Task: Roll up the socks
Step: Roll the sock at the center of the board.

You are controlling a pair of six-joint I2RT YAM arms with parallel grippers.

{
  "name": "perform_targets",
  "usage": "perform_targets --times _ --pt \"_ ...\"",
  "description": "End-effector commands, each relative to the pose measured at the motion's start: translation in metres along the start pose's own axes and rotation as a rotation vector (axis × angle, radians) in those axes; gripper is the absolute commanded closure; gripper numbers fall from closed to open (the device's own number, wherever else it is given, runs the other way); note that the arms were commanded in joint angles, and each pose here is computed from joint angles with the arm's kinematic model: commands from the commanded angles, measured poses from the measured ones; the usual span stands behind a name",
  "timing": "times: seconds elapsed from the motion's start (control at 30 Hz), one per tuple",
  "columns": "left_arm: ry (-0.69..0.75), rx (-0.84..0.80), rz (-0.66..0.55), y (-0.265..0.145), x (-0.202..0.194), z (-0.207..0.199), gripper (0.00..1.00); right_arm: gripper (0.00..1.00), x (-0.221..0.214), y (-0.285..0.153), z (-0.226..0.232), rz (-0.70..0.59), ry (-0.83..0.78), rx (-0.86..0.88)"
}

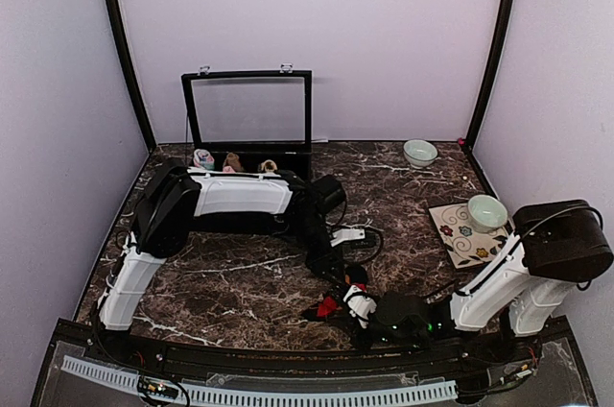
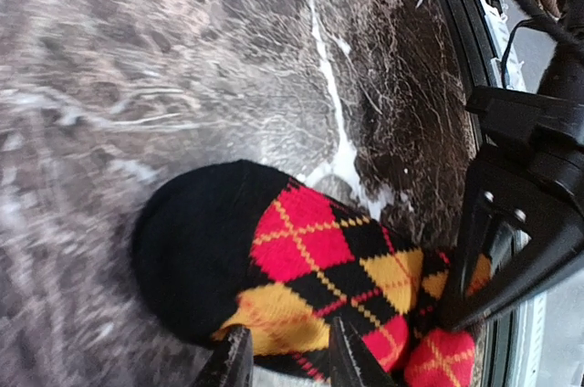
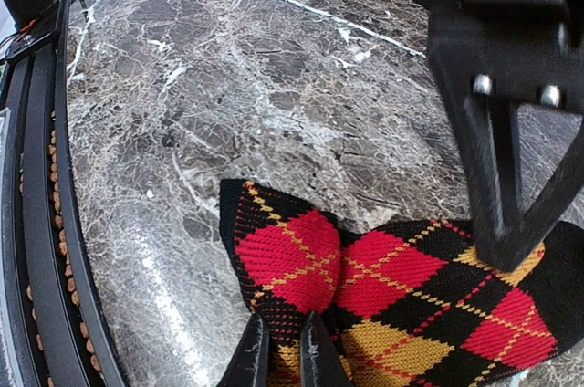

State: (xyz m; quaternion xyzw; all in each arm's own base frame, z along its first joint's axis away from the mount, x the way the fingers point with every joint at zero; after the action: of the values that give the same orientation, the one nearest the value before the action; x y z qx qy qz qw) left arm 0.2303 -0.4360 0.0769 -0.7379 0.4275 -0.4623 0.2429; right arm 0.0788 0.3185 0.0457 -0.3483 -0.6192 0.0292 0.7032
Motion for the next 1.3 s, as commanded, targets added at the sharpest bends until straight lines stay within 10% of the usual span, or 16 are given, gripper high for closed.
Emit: perform_targets --times 0.0,0.23,0.47,0.6,1.27 --pt "-0.004 -0.04 -0.031 0.011 0.008 -0.005 0.71 0.95 -0.079 -0.013 0.001 0.349 -0.073 0.038" --pt "0.013 -0.026 -0.026 0.022 0.002 -0.001 1.0 0.95 -0.078 -0.011 0.001 0.358 -0.085 0.033" --pt "-0.011 -0.034 0.004 0.02 -0.003 -0.004 0.81 0.96 -0.08 -0.01 0.002 0.369 -0.08 0.037" --pt "-0.026 0.03 0.045 0.026 -0.014 0.004 1.0 0.96 -0.081 -0.011 0.0 0.375 -0.086 0.03" --pt "-0.067 0.307 0.08 -0.024 -0.07 0.027 1.0 0.96 -0.089 -0.004 -0.003 0.394 -0.056 0.023"
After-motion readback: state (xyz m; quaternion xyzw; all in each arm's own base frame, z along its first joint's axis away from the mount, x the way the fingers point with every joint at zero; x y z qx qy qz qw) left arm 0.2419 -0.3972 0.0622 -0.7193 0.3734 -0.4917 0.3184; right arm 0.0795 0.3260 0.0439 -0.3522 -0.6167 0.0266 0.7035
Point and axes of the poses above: each gripper's point midway between its finger pads, its own y axis out along the fingers, its own z axis along the line the jaws close on, x = y × z, the point moved 5 cm from there along -y, back along the fingers, and after that the axes turned 4 degrees about -y, right-handed, at the moved point
